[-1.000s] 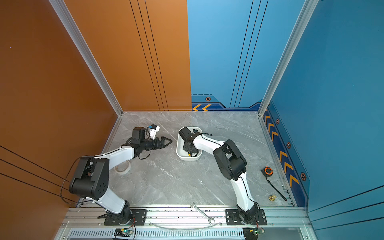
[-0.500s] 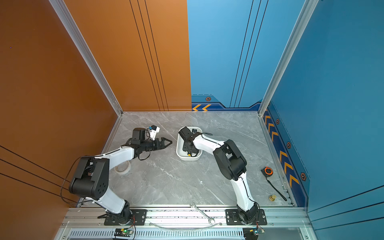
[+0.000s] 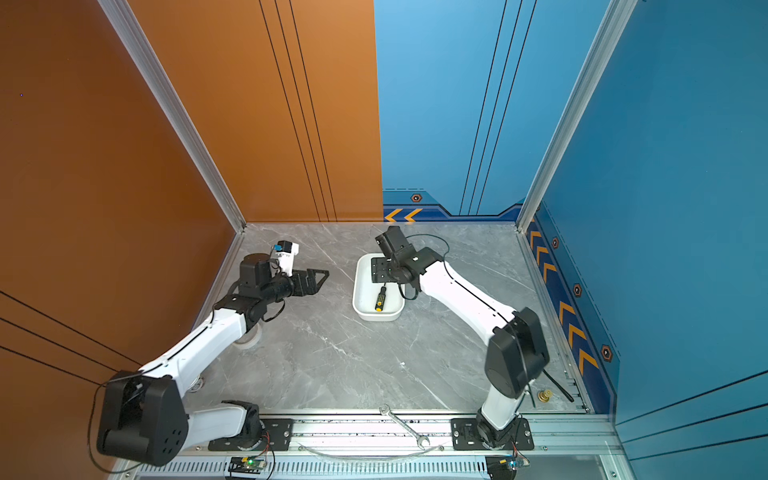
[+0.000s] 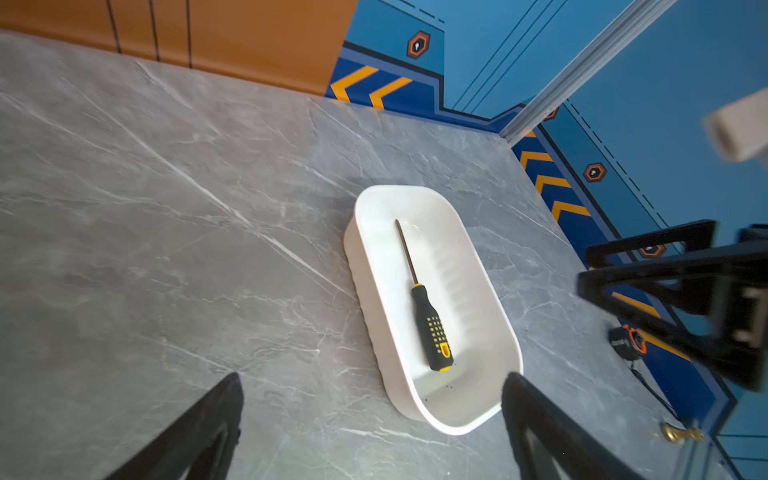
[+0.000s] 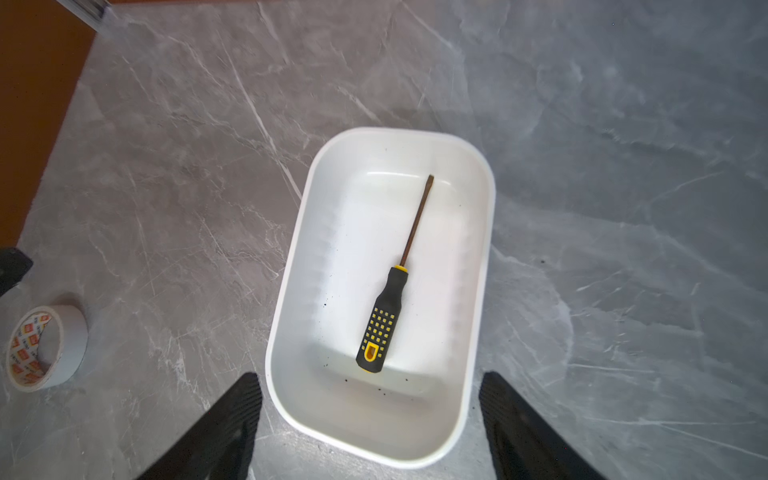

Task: Put the screwdriver in the bin

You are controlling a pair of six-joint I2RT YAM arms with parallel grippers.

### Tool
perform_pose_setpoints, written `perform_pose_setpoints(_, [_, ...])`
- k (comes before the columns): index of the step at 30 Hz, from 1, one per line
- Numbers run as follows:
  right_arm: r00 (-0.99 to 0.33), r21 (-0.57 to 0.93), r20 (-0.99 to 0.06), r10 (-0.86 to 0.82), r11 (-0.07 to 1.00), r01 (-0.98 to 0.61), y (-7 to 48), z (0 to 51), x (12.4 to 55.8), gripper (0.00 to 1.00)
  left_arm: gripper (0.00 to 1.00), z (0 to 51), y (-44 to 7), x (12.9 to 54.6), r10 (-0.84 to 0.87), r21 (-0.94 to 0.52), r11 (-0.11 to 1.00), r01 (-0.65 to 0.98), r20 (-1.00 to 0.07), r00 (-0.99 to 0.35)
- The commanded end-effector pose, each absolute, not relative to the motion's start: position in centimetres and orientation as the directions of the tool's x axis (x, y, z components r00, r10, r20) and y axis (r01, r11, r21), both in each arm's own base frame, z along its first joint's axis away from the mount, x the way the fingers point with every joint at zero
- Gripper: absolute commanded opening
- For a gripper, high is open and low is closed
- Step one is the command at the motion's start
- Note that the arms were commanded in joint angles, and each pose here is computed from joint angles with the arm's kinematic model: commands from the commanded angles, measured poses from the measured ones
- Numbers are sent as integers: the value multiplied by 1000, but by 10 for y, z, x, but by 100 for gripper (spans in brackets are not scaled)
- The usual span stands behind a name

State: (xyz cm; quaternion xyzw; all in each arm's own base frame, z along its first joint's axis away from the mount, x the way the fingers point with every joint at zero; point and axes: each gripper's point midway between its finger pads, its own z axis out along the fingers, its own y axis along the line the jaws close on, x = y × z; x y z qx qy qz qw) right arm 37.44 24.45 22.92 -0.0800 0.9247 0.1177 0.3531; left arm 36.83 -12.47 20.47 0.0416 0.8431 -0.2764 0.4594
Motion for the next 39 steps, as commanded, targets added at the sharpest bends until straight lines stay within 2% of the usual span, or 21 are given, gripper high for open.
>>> perform_pose_setpoints(1, [-636, -69, -730, -250, 953, -295, 195, 240, 366, 82, 98, 195, -93, 366, -144, -300, 925, 232, -844, -517])
perform_pose_setpoints(6, [-582, -121, -791, -189, 981, -155, 117, 237, 360, 83, 98, 193, -68, 362, -90, -196, 963, 186, -882, -463])
perform_pose_setpoints(10, [-489, -145, -859, -154, 988, -56, 70, 217, 356, 85, 98, 188, -48, 364, -91, -153, 979, 131, -915, -393])
perform_pose_setpoints(15, [-371, -90, -924, -90, 996, -18, 37, 186, 351, 85, 98, 183, -26, 371, -115, -151, 985, 83, -934, -338])
perform_pose_setpoints(19, [-281, -58, -959, -41, 997, 54, 14, 167, 353, 89, 98, 177, -15, 376, -73, -96, 993, 73, -959, -275])
perform_pose_setpoints(23, [-299, -72, -954, -35, 991, 115, -3, 137, 359, 89, 98, 167, -10, 377, -23, -39, 997, 68, -974, -224])
perform_pose_setpoints(32, [-303, -53, -953, -28, 996, 75, 3, 108, 386, 89, 98, 139, 6, 382, -42, -52, 998, 30, -960, -275])
perform_pose_setpoints(39, [-303, -21, -953, 13, 994, 107, -7, 96, 390, 89, 98, 117, 4, 384, -44, -62, 997, 51, -955, -295])
